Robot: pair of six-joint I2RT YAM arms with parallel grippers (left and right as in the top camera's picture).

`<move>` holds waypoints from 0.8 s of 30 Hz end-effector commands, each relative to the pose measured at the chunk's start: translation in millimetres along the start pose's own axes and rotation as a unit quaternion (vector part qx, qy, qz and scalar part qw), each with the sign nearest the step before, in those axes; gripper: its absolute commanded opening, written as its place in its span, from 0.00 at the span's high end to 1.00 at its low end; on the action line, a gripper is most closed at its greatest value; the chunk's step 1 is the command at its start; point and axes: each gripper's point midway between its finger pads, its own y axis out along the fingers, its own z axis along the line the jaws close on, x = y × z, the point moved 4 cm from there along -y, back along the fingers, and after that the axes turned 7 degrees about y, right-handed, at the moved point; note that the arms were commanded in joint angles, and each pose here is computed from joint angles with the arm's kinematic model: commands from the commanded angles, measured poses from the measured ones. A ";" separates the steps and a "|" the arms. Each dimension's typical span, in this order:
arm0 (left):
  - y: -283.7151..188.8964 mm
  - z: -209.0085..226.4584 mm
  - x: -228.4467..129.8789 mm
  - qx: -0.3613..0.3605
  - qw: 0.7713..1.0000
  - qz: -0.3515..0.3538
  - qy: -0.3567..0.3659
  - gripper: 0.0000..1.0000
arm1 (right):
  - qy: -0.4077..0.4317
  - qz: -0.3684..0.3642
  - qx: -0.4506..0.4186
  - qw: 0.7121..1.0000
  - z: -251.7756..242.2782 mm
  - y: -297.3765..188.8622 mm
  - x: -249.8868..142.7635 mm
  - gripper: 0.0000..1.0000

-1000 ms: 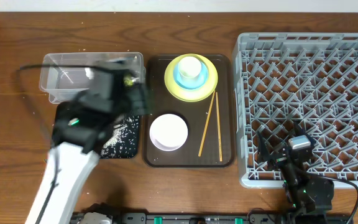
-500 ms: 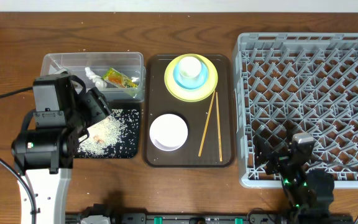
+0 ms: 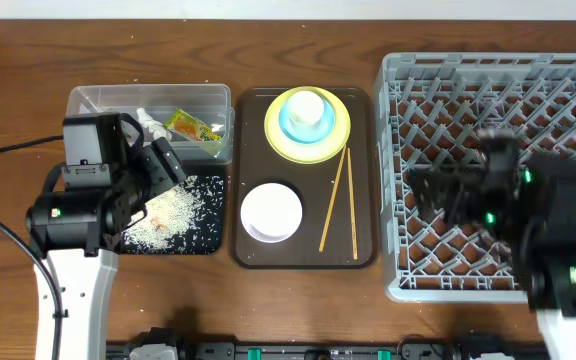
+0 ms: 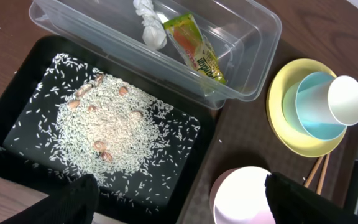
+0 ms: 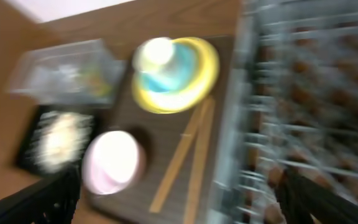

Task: Sort waste into correct bins and load items into the dishwasher rack
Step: 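Lower right gripper onto the wooden chopsticks and grasp them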

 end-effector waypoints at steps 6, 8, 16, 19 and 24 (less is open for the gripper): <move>2.4 0.8 -1.4 0.000 1.000 0.006 -0.003 0.10 | 0.073 0.158 0.187 0.967 51.9 69.0 -13.1 0.31; 2.4 0.9 -1.3 0.000 1.000 0.006 -0.003 0.10 | 0.086 0.182 0.164 0.966 54.0 91.4 -24.5 0.51; 2.4 0.8 -1.4 0.000 1.000 0.006 -0.003 0.10 | 0.031 0.198 -0.042 0.979 51.2 162.8 -92.8 0.72; 2.4 0.9 -1.4 0.000 1.000 0.006 -0.003 0.09 | 0.000 0.180 -0.109 0.978 45.7 176.9 -110.4 0.75; 2.4 0.9 -1.4 0.000 1.000 0.006 -0.003 0.09 | -0.018 0.159 -0.177 0.971 36.6 192.1 -128.4 0.87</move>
